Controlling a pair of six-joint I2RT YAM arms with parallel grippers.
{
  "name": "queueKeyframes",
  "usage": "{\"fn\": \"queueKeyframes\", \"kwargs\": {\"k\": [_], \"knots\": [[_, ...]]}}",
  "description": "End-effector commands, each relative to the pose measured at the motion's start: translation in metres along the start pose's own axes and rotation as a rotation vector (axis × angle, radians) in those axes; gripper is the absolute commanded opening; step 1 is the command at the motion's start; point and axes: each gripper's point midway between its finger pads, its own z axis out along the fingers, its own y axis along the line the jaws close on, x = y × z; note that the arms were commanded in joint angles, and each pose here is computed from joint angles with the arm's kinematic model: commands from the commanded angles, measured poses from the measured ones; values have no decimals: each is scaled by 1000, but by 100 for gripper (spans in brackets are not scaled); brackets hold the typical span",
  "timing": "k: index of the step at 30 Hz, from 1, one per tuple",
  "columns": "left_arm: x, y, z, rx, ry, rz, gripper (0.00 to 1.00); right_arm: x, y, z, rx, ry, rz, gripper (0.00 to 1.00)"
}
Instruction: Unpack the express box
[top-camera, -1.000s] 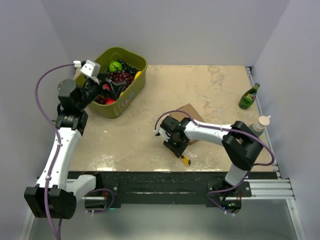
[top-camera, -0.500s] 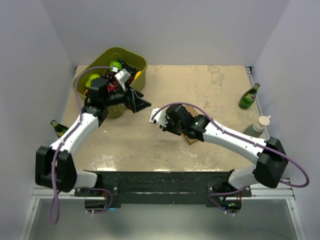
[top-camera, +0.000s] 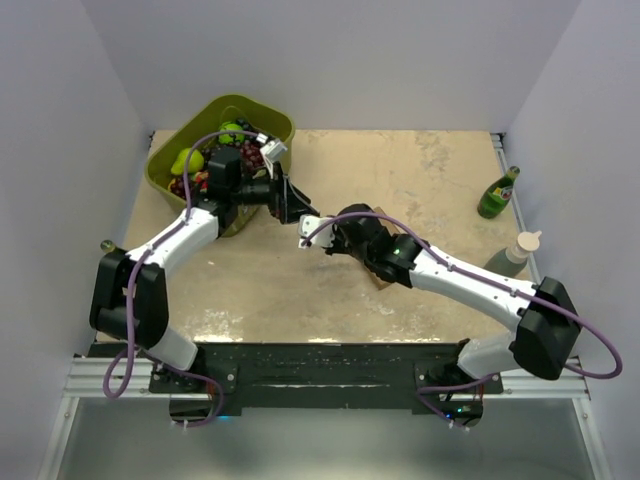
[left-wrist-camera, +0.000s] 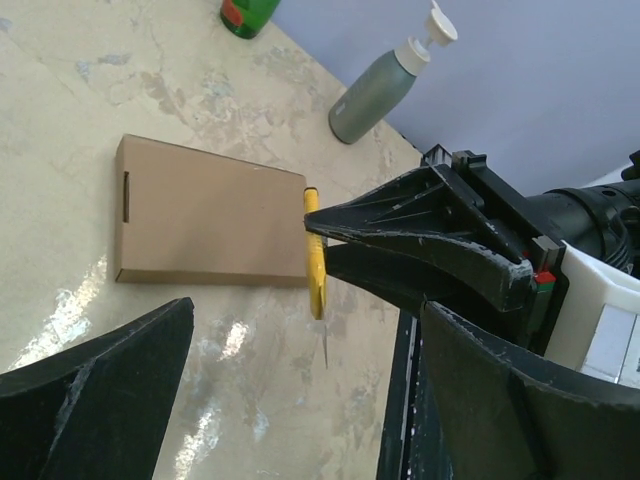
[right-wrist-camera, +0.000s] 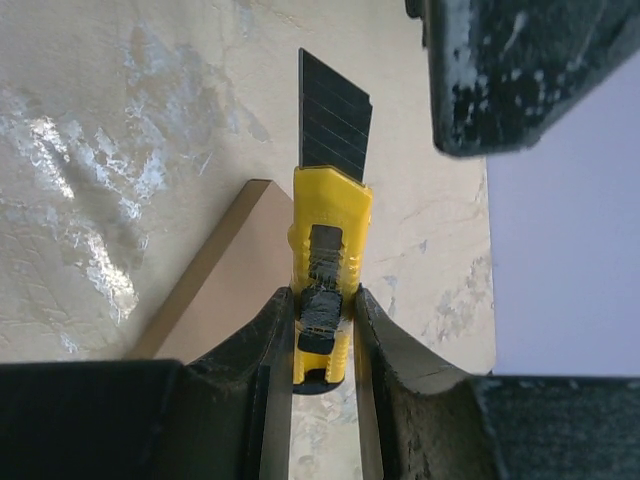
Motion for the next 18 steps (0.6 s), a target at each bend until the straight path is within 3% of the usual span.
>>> {"fn": "queueKeyframes", "kwargs": {"k": [1,3,7,18], "knots": [[-8,-12,8,30,10,63,99,-19,-26,-4,73,-42,-10,0],[-1,-8,11,16,30,66,97,-22,-28,-3,83,-47,-1,0],[3,-5,19,11,52,77,81,-29,-37,-6,99,-62,21,0],[-3,2,34,44,75,106,55,-36,-41,-8,98,-76,7,0]]}}
